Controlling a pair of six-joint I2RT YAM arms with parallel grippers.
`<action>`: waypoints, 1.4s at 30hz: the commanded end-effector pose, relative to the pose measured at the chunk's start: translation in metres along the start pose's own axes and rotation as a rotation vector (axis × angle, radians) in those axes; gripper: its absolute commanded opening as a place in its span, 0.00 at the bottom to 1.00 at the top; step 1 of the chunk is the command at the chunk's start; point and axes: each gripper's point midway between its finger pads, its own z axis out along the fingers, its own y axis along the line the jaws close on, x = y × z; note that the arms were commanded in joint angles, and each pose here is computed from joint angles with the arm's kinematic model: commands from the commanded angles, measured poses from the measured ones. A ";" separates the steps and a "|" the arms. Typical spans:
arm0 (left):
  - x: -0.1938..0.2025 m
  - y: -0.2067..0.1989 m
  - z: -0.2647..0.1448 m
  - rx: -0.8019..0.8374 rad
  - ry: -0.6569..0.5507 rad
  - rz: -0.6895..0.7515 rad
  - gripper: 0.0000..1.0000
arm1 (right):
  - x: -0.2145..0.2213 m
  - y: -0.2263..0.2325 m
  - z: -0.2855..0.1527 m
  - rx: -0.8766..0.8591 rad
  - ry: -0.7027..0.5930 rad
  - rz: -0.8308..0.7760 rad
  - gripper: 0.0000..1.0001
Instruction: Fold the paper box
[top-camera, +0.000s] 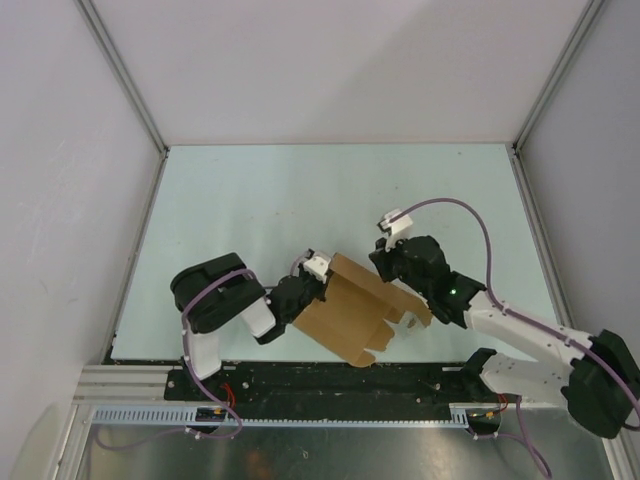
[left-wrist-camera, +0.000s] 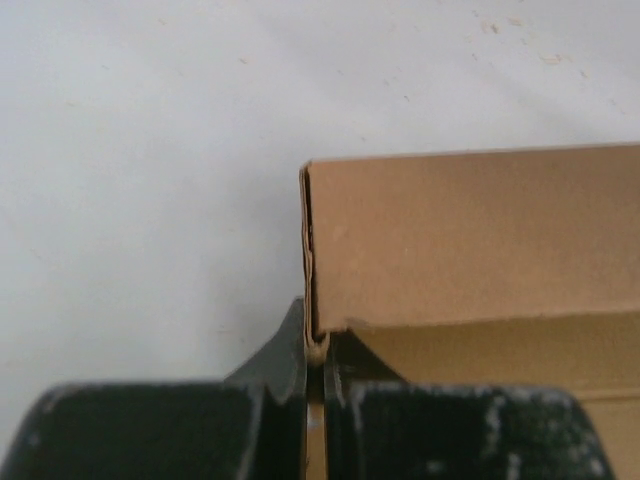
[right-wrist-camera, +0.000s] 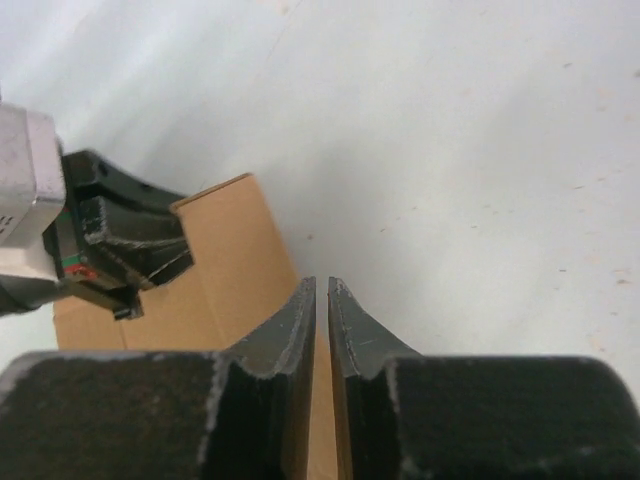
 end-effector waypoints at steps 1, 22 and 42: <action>-0.067 0.031 -0.017 -0.169 -0.256 -0.090 0.00 | -0.040 -0.028 -0.020 0.151 -0.127 0.083 0.15; -0.045 0.114 -0.073 -0.672 -0.240 -0.254 0.00 | 0.013 -0.055 -0.008 0.195 0.113 0.138 0.50; -0.037 0.103 -0.063 -0.599 -0.202 -0.214 0.00 | 0.008 -0.069 0.044 0.093 0.131 -0.113 0.62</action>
